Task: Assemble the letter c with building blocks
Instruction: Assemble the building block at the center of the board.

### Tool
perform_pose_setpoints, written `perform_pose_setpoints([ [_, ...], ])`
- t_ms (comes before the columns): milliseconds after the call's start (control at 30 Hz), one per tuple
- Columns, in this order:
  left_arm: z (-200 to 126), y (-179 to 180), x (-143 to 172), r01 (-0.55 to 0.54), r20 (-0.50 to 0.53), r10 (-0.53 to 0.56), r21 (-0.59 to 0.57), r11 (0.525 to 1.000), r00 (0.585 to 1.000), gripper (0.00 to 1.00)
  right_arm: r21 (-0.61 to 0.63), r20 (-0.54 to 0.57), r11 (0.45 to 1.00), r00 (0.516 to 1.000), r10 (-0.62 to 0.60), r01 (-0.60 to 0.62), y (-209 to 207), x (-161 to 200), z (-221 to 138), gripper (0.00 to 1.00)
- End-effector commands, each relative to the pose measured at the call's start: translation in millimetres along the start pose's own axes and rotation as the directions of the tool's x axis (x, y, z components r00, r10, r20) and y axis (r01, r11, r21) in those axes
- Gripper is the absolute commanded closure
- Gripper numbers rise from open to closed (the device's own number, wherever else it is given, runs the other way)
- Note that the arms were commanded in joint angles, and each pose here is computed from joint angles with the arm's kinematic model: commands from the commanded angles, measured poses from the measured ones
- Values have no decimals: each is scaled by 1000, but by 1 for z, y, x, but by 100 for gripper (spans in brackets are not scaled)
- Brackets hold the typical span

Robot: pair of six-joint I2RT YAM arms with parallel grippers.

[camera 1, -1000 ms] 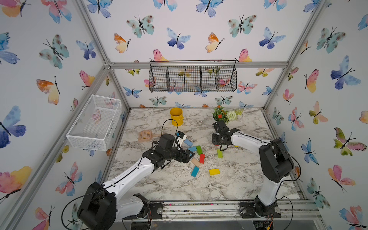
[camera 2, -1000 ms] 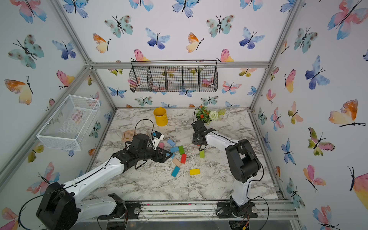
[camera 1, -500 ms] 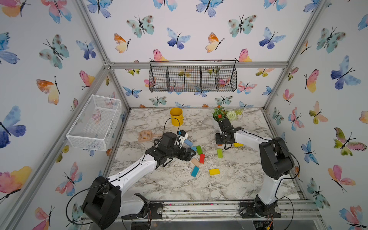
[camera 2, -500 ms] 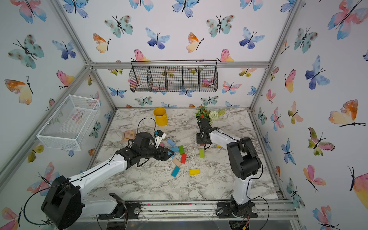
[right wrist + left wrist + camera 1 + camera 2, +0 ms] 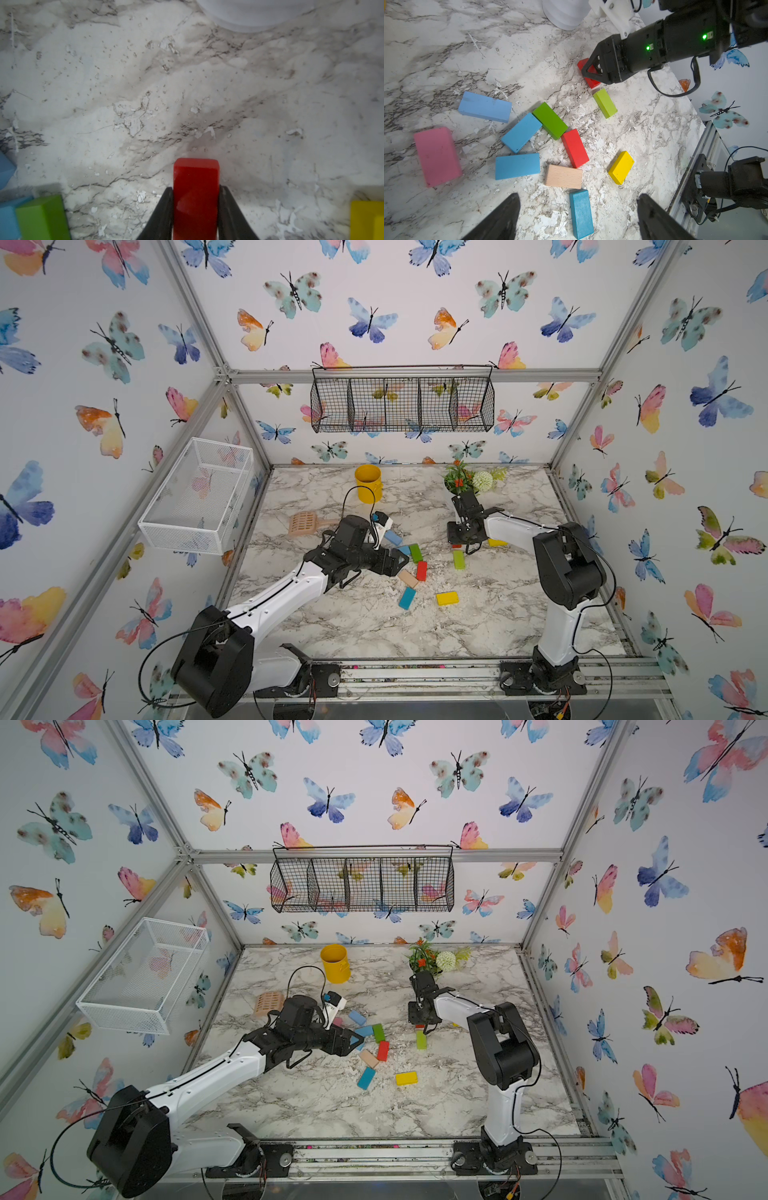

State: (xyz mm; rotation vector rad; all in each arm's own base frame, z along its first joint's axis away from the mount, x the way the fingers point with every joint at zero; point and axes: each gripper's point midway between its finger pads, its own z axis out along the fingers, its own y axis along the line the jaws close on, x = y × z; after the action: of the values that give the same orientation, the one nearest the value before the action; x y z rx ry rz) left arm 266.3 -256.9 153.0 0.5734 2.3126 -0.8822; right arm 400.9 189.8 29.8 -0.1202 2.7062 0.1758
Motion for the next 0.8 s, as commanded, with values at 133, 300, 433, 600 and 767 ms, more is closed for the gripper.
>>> perform_pose_setpoints([
  [133,-4,-6,-9,-11,24,11,19,1000,1000,11,20,-23,1000,1000,12,-11,-6,11,3,69],
  [300,-3,-6,-9,-10,21,10,20,1000,1000,11,23,-31,1000,999,13,-12,-7,14,4,68],
  [433,-2,-7,-8,-12,16,11,26,1000,1000,11,11,-29,1000,999,23,-23,-6,17,5,67],
  [600,-2,-7,-9,-12,16,11,26,1000,1000,11,22,-32,1000,999,21,-20,-9,21,4,66],
  [767,-3,-7,-8,-13,16,13,26,1000,1000,11,13,-30,1000,999,25,-25,-8,23,1,65],
])
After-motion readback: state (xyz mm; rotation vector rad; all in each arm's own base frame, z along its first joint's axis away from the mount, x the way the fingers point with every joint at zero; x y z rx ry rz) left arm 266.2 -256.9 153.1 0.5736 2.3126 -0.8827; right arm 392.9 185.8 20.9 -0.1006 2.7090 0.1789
